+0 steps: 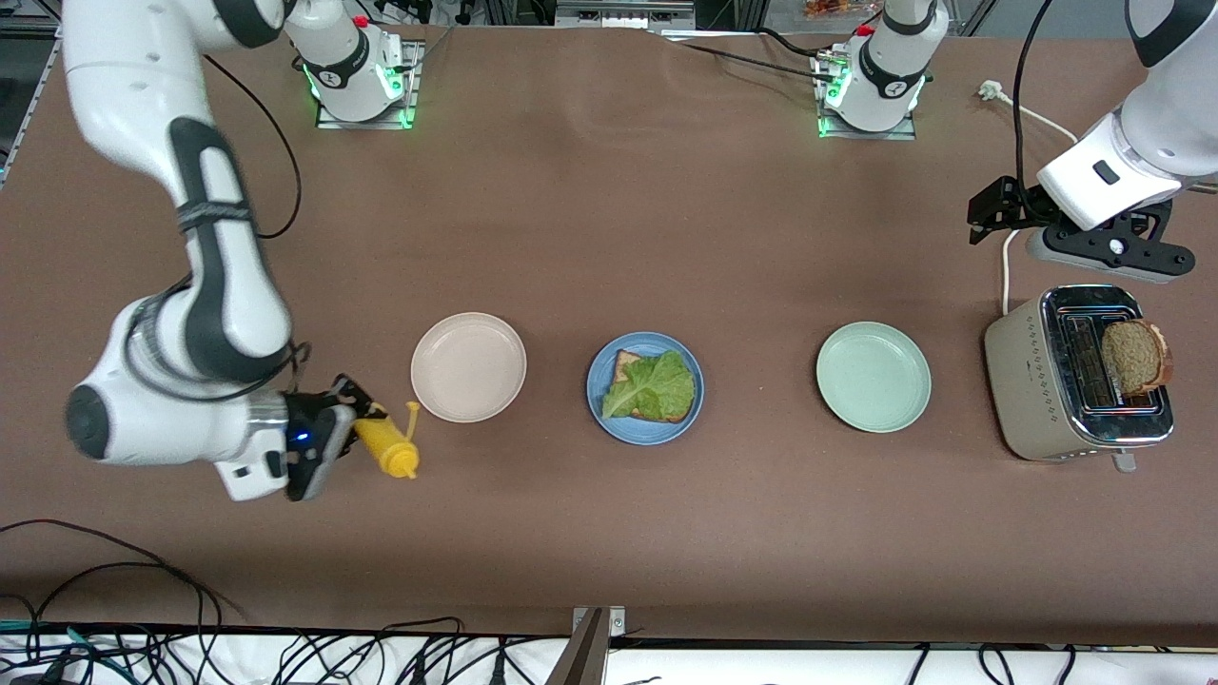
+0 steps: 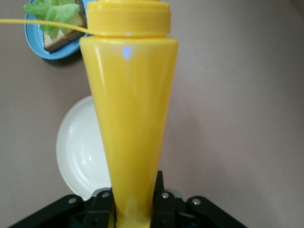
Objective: Make sandwich in blue plate with both arms
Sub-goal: 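Lift the mustard bottle and carry it over the bread on the blue plate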
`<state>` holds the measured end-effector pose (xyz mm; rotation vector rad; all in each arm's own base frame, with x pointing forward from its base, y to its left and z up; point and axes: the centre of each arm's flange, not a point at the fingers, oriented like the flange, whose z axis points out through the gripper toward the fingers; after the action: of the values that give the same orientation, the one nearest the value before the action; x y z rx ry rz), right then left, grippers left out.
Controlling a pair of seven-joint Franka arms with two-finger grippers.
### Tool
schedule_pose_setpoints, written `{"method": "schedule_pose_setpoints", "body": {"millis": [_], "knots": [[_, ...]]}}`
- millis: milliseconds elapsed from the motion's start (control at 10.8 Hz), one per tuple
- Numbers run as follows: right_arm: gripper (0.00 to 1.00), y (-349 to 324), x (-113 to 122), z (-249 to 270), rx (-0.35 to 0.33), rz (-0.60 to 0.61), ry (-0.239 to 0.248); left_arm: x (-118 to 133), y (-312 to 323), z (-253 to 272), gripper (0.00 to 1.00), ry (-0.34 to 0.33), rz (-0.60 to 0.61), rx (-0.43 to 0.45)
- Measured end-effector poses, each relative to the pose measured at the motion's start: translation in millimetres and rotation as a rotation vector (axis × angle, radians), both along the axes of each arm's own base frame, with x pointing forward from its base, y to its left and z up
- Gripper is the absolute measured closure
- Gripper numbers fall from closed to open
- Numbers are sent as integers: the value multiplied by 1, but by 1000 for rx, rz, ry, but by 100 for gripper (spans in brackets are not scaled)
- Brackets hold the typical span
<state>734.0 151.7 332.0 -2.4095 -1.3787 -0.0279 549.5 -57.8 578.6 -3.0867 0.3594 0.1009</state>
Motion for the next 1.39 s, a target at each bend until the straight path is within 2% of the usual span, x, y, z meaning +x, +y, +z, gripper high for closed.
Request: {"method": "schedule_pose_setpoints", "body": {"millis": [186,371,742,1113,1206,1391], "knots": [[73,83,-26,22,-174,-2,-8,0,0,0,0,0,0,0],[73,146,-54,18,-348,16,-29,0,0,0,0,-1,1,0],[73,267,-138,10,-693,63,-127,0,2,0,0,0,3,-1],[73,339,-224,-10,-1001,163,-219,1,2,-1,0,1,4,-1],[73,349,-240,-21,-1064,183,-230,1,3,-1,0,2,5,-1],[73,355,-254,-48,-1192,220,-253,1,3,-1,0,1,6,-1]]}}
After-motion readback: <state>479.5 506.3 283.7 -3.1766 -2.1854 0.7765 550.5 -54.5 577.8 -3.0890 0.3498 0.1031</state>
